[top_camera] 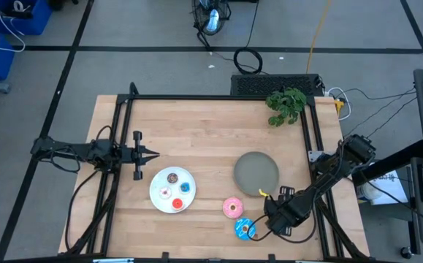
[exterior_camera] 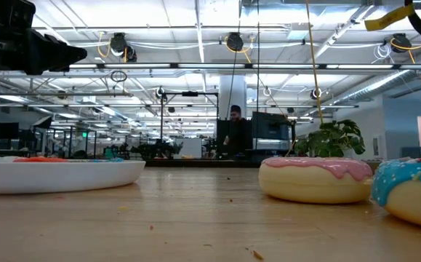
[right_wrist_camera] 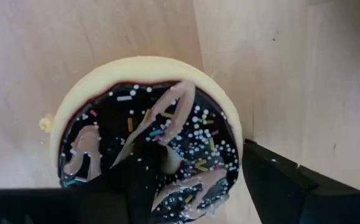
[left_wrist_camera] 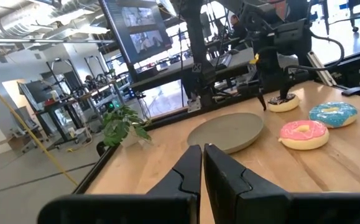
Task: Pick & Place donuts
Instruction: Put the big black donut on the gray plate
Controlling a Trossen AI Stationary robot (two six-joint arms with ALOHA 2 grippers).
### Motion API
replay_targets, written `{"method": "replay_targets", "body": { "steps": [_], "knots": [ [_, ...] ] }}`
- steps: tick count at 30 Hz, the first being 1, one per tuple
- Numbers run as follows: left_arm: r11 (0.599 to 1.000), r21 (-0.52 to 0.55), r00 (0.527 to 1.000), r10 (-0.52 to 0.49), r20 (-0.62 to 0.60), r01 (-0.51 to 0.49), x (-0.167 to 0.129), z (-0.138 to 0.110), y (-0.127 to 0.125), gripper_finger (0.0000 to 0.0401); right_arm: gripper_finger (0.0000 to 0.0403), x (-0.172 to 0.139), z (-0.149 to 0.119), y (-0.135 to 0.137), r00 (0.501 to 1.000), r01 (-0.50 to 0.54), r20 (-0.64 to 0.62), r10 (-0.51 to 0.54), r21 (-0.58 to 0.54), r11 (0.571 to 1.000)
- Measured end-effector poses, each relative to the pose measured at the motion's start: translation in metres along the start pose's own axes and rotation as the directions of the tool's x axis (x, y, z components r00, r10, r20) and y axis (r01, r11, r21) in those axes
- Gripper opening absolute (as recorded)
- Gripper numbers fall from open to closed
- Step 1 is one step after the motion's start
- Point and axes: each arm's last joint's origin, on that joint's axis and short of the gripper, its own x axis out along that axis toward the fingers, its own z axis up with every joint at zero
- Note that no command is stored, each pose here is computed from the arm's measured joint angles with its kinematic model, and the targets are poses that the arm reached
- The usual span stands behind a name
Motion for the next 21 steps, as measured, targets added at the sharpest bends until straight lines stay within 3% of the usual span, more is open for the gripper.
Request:
{"method": "replay_targets", "body": {
  "steps": [4,13,21],
  "knots": [
    [1.000,0.000,1.000,0.000,0.000,0.000,0.000,0.000,0.000,0.0026,0.0176,0.000,0.002,-0.001,1.000,-0.007,0.001,0.007,0.015,1.000],
    [1.000,-0.004,1.000,-0.001,0.000,0.001,0.000,0.000,0.000,0.0026,0.0018,-0.029,0.010,-0.010,0.986,-0.134,0.102,0.129,0.041,0.990],
    [1.000,-0.005,1.000,-0.002,0.001,0.002,0.000,0.000,0.000,0.0026,0.0030,-0.061,0.010,-0.029,0.958,-0.265,0.138,0.250,0.101,0.959]
  ]
}}
